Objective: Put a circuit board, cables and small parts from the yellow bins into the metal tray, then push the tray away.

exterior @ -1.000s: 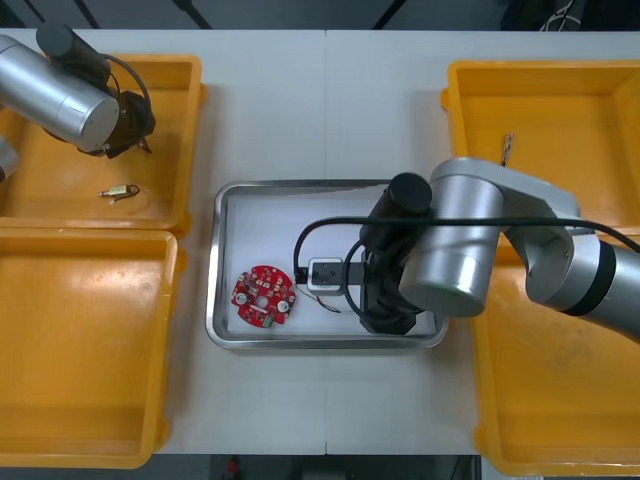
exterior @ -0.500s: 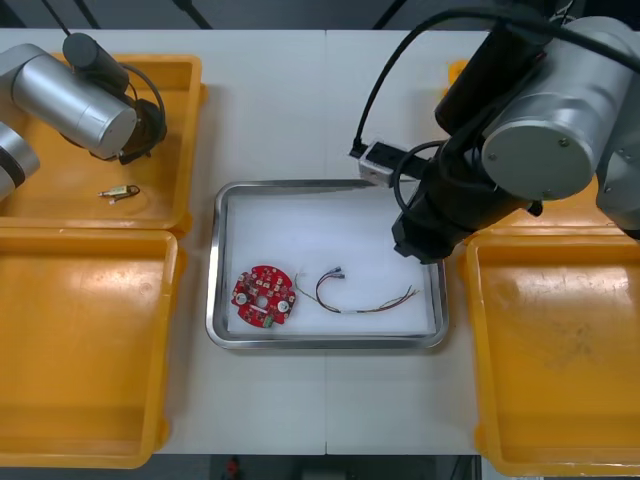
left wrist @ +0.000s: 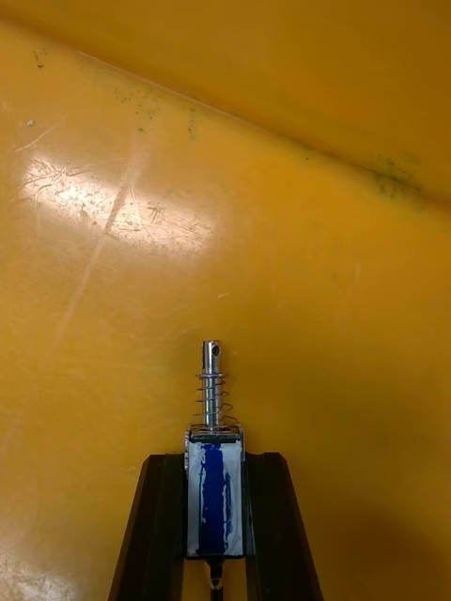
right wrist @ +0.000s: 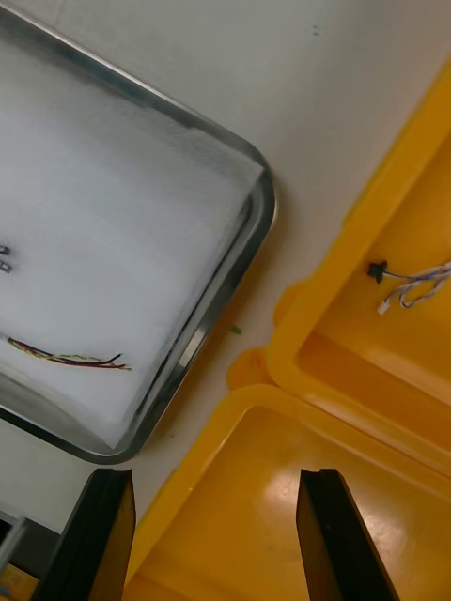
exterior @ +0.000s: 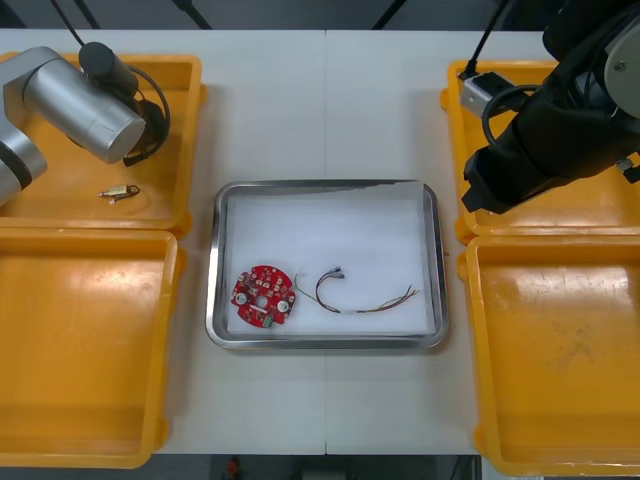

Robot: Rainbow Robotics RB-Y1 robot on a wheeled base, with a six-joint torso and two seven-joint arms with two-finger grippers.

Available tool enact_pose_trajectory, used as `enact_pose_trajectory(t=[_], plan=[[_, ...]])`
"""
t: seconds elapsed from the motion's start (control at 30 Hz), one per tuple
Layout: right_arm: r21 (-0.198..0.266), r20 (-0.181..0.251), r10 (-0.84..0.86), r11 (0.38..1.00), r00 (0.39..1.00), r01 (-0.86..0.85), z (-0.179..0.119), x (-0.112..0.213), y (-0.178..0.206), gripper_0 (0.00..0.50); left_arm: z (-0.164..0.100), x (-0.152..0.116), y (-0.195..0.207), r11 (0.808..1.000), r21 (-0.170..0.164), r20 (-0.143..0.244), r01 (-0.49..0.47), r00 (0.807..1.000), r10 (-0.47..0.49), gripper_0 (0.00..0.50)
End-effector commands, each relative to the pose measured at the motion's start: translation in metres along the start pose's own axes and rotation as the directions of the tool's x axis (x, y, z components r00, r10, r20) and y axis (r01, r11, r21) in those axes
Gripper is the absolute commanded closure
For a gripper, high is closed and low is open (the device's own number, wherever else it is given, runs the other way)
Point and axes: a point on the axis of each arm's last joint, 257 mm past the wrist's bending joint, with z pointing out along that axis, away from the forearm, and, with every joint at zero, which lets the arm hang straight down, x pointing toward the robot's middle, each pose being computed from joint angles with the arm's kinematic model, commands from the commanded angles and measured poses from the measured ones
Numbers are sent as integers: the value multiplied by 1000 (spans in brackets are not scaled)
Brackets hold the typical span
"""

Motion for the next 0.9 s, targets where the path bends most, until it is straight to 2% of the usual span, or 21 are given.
enact_pose_trajectory(t=[0.03,0.17,0.37,0.43,0.53,0.7,0.9], plan=[[61,60,180,981,982,-184,-24,-15,-34,0,-9,-20,-13,999,19,27,29,999,-29,500],[77,60,291,952,955,-296,-21,-16,-51,0,-23,-32,-8,999,13,2,50,999,-50,500],[98,65,411,904,909,-416,-14,-26,-82,0,-62,-42,-1,999,20,-109,38,993,-36,500],[95,66,448,886,891,-453,-12,-32,-94,0,-81,-42,0,999,33,-158,38,987,-32,500],[89,74,492,863,867,-497,-10,-42,-106,0,-104,-43,3,999,43,-210,29,977,-19,500],[85,101,549,826,830,-557,1,-58,-121,0,-134,-45,4,997,58,-257,45,966,-29,500],[90,132,594,790,794,-606,19,-71,-137,0,-159,-27,-2,997,61,-319,39,947,-17,500]])
